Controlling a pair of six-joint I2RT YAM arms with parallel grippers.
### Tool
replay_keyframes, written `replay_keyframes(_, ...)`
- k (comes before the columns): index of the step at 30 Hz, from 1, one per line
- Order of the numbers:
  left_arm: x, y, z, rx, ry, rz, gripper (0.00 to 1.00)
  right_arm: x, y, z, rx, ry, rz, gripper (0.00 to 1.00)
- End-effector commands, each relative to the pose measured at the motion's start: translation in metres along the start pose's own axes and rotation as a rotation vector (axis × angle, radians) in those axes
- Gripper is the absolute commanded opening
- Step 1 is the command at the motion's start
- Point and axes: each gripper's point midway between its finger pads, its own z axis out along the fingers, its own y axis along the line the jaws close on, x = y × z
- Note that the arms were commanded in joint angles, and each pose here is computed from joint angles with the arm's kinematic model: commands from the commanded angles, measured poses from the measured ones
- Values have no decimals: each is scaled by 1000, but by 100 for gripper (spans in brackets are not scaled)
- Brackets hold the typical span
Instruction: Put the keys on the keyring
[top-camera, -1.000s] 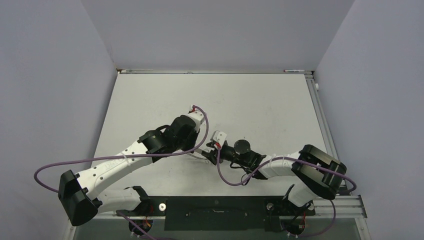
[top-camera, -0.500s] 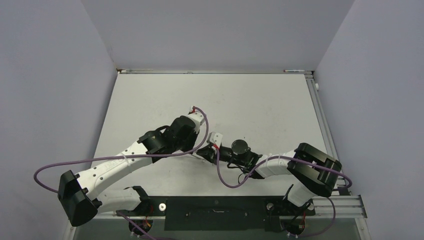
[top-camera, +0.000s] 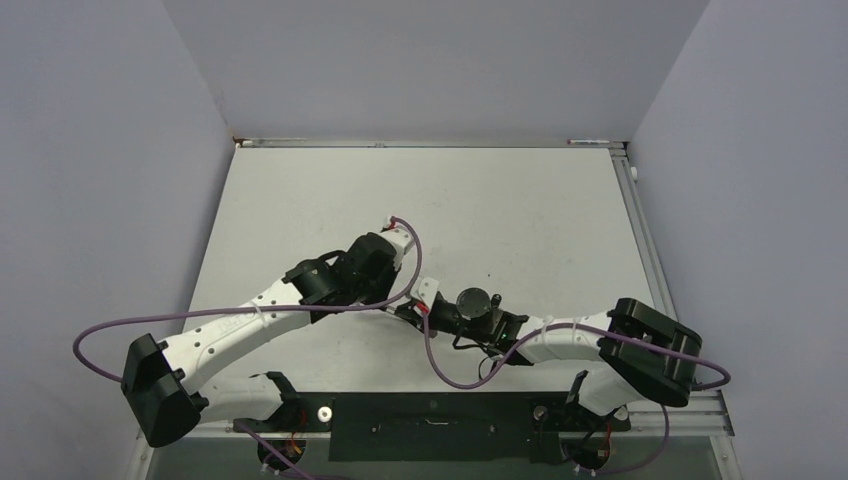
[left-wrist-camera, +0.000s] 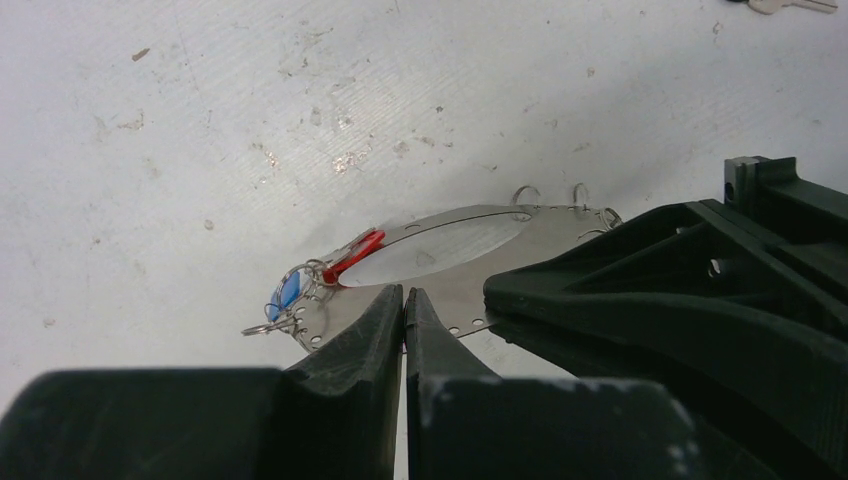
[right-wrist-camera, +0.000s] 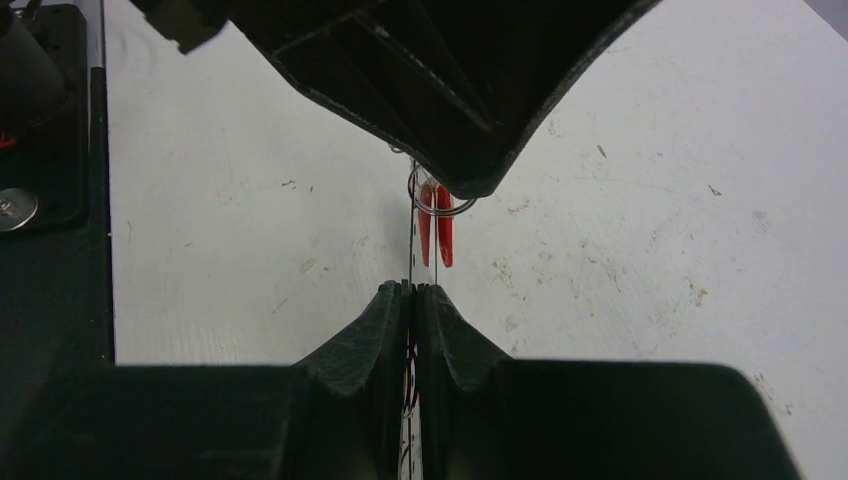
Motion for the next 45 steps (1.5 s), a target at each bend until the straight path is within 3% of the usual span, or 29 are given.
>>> replay_keyframes(1, -9, 1, -6, -7, 6, 15, 0, -42, -10, 3, 84, -66, -72, 5)
replay_keyframes(13, -6, 1, -10, -12, 38, 2, 0, -29, -23, 8, 210, 61, -92, 5)
replay_keyframes(29, 0, -5, -14, 20, 73, -5, 0, -27, -23, 9, 212, 94, -80, 7)
replay_keyframes(38, 4, -10, -25, 60, 141, 36, 0, -46, -4, 6, 97, 18, -48, 52)
replay_keyframes(45, 10, -16, -30, 95, 192, 39, 0, -54, 13, 10, -8, -31, -74, 65)
